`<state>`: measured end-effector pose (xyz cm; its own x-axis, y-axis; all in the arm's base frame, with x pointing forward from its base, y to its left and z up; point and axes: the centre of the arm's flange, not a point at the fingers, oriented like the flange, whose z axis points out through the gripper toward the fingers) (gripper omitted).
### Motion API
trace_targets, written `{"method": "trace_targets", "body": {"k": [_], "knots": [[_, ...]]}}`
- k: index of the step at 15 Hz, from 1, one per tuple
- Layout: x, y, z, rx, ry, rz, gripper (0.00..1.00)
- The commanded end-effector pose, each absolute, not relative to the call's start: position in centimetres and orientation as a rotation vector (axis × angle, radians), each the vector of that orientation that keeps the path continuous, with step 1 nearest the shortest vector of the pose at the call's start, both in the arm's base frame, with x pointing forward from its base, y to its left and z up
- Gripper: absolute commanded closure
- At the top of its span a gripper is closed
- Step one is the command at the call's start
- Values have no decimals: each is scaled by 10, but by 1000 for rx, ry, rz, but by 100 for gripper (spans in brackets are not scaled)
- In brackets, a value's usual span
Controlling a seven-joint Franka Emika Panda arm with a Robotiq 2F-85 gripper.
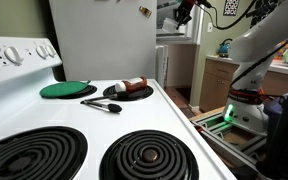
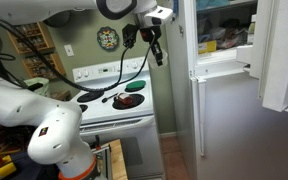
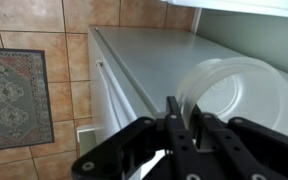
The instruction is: Put the lunchbox in the fridge and then close the top fridge door
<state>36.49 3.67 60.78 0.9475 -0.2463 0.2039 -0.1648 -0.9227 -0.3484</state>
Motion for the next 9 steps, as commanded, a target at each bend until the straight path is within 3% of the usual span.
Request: {"method": "trace_targets", "body": {"k": [1,9], "knots": [[365,36,609,-2768,314,-351,89],[365,36,609,-2766,325,-349,89]]}}
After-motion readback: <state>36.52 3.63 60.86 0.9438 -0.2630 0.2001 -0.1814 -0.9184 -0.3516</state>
